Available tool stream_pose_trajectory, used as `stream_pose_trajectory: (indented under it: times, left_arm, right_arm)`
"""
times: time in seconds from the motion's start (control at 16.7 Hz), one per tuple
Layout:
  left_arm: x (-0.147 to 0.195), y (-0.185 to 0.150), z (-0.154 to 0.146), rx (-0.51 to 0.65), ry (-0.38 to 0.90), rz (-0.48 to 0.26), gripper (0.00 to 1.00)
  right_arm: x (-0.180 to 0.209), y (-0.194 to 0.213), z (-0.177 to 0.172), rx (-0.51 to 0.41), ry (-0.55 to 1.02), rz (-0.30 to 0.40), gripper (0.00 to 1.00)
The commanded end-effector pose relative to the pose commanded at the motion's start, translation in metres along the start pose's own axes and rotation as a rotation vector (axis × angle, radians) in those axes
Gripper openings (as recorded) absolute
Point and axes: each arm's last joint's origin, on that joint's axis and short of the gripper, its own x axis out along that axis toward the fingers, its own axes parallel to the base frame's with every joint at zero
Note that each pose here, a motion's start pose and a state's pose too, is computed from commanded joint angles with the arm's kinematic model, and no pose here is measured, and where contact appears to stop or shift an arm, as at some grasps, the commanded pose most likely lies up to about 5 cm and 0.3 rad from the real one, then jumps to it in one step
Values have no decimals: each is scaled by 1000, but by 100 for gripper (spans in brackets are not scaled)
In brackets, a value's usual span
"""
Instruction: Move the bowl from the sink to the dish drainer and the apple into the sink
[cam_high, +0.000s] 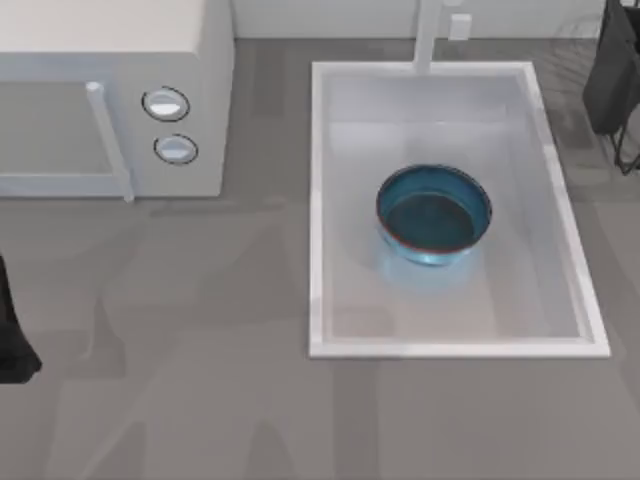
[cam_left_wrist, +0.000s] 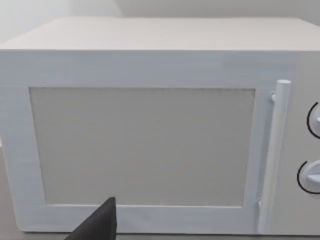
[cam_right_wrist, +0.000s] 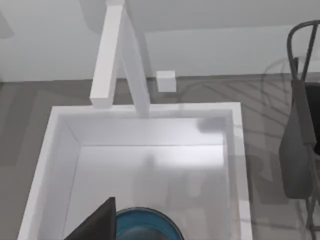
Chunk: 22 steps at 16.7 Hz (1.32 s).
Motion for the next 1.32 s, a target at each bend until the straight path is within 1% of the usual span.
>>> stream_pose_trajectory:
  times: [0.12, 0.18, 0.3, 0.48, 0.6, 0.72, 0.84, 0.96, 1.32]
  left_arm:
    - [0, 0, 0, 0, 0, 0, 100]
    - [0, 0, 0, 0, 0, 0, 100]
    - [0, 0, 0, 0, 0, 0, 100]
    - [0, 0, 0, 0, 0, 0, 100]
    - [0, 0, 0, 0, 0, 0, 100]
    - [0, 0, 0, 0, 0, 0, 100]
    - [0, 0, 0, 0, 0, 0, 100]
    - [0, 0, 0, 0, 0, 0, 100]
    - [0, 0, 0, 0, 0, 0, 100]
  right_arm:
    - [35, 26, 23, 2, 54, 6, 100]
    - [54, 39, 29, 3, 89, 8, 100]
    - [97, 66, 30, 4, 177, 7, 100]
    - [164, 104, 3, 0, 349, -11, 100]
    - [204, 124, -29, -6, 478, -35, 100]
    - [235, 138, -64, -11, 601, -66, 100]
    - [256, 147, -93, -15, 698, -94, 100]
    - [267, 152, -113, -17, 762, -116, 100]
    - [272, 151, -120, -15, 784, -128, 100]
